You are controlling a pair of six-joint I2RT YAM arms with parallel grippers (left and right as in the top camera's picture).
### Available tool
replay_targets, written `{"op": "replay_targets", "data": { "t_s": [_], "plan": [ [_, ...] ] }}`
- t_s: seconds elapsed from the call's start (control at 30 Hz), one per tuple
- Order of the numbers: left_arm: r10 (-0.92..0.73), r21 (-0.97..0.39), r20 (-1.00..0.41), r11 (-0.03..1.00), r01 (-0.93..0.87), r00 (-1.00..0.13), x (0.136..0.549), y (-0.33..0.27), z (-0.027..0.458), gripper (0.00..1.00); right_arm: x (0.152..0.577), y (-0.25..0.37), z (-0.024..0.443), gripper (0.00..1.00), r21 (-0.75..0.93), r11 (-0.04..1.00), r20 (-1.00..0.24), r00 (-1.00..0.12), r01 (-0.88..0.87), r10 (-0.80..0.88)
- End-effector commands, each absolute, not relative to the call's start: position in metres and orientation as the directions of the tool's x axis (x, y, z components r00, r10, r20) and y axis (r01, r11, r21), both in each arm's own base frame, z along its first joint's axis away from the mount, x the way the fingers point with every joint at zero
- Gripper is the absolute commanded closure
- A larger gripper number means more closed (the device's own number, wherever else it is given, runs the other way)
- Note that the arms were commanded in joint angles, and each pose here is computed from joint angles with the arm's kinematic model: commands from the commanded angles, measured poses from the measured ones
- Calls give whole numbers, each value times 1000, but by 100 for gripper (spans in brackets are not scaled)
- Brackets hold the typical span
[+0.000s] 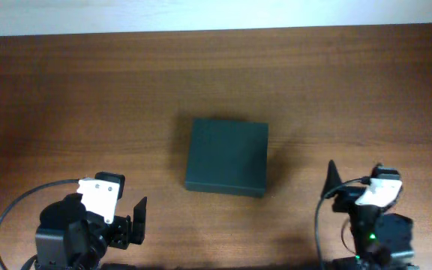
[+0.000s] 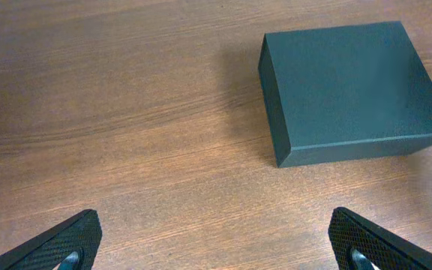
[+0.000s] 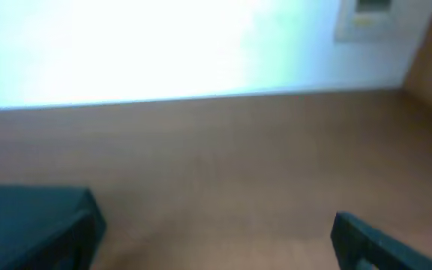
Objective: Pack container
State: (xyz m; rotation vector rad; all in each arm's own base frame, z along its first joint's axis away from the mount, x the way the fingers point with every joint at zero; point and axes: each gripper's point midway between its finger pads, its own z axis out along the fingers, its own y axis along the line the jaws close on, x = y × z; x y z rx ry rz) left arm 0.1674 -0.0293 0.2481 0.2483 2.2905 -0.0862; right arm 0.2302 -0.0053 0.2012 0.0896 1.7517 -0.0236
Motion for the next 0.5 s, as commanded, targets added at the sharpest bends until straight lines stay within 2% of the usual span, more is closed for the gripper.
{"op": "replay_targets", "data": {
  "t_s": [0.0,0.1,0.47],
  "plan": [
    [161,20,-748,975,221,-644,167,-31,248,1,240,2,164,1,-92,996,-978,-186,8,-89],
    [161,20,-748,975,221,-644,167,-31,248,1,243,5,136,1,-94,996,-973,-211,-7,-93],
    [161,20,-748,975,221,-644,167,-31,248,1,241,18,153,1,-95,992,-986,-129,-78,-104]
  ]
}}
